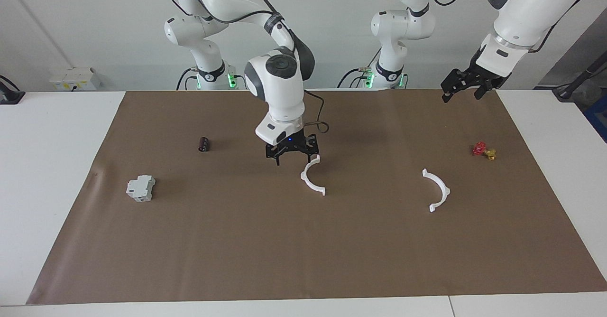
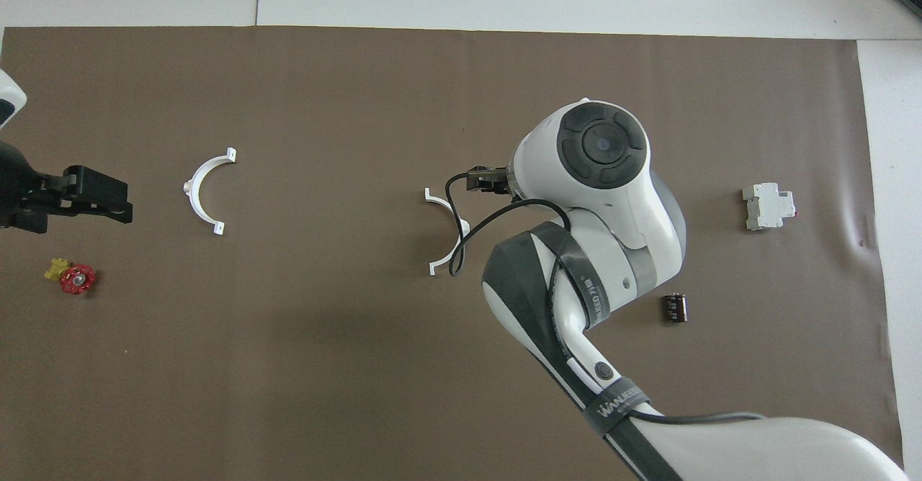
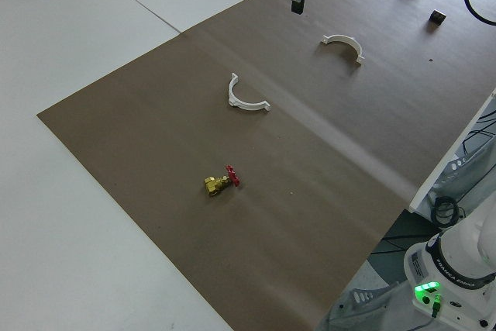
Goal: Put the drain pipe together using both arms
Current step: 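Release the half-ring and withdraw the right gripper to rest, then reach the left gripper to the other white half-ring and grasp it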
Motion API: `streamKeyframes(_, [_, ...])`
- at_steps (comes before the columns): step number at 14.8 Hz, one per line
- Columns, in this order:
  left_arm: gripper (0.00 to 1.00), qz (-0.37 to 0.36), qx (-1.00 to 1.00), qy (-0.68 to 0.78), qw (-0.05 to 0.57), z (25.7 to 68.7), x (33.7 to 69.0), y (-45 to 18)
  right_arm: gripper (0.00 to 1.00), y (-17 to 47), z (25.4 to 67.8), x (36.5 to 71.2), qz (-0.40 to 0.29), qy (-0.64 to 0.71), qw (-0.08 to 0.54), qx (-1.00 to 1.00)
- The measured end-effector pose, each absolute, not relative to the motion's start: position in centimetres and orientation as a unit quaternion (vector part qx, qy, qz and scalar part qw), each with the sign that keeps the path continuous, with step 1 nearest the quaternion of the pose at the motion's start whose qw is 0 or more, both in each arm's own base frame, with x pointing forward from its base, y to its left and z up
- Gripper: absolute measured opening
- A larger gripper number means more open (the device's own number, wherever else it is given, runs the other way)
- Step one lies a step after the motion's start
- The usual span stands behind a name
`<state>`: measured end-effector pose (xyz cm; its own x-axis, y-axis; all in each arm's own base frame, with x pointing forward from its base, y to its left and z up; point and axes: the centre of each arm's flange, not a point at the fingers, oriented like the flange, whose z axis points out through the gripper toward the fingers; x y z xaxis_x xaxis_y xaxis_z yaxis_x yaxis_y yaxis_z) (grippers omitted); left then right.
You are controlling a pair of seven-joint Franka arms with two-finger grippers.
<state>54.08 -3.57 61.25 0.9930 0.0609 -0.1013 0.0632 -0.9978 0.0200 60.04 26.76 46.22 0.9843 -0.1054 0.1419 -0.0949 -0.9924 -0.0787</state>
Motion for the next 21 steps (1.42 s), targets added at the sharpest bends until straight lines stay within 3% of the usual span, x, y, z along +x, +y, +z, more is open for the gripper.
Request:
streamKeyframes(6, [1.0, -0.066, 0.997, 0.038, 0.016, 56.4, 56.3, 3.1, 1.0, 13.3, 51.8, 61.9, -0.081, 0.115, 0.027, -0.99])
streamKeyframes(13, [1.0, -0.026, 0.998, 0.06, 0.006, 48.5, 60.8, 5.2, 1.0, 0.6, 57.9, 59.6, -0.051, 0.151, 0.012, -0.987])
streamKeyframes(17, [1.0, 0.012, 0.998, 0.063, 0.004, 43.0, 59.7, 5.3, 1.0, -2.9, 61.3, 56.9, -0.027, 0.142, 0.008, -0.99])
streamKeyframes(21, [1.0, 0.028, 0.997, 0.065, 0.006, 40.3, 56.6, 4.3, 1.0, -6.1, 62.6, 54.8, -0.008, 0.124, 0.007, -0.992])
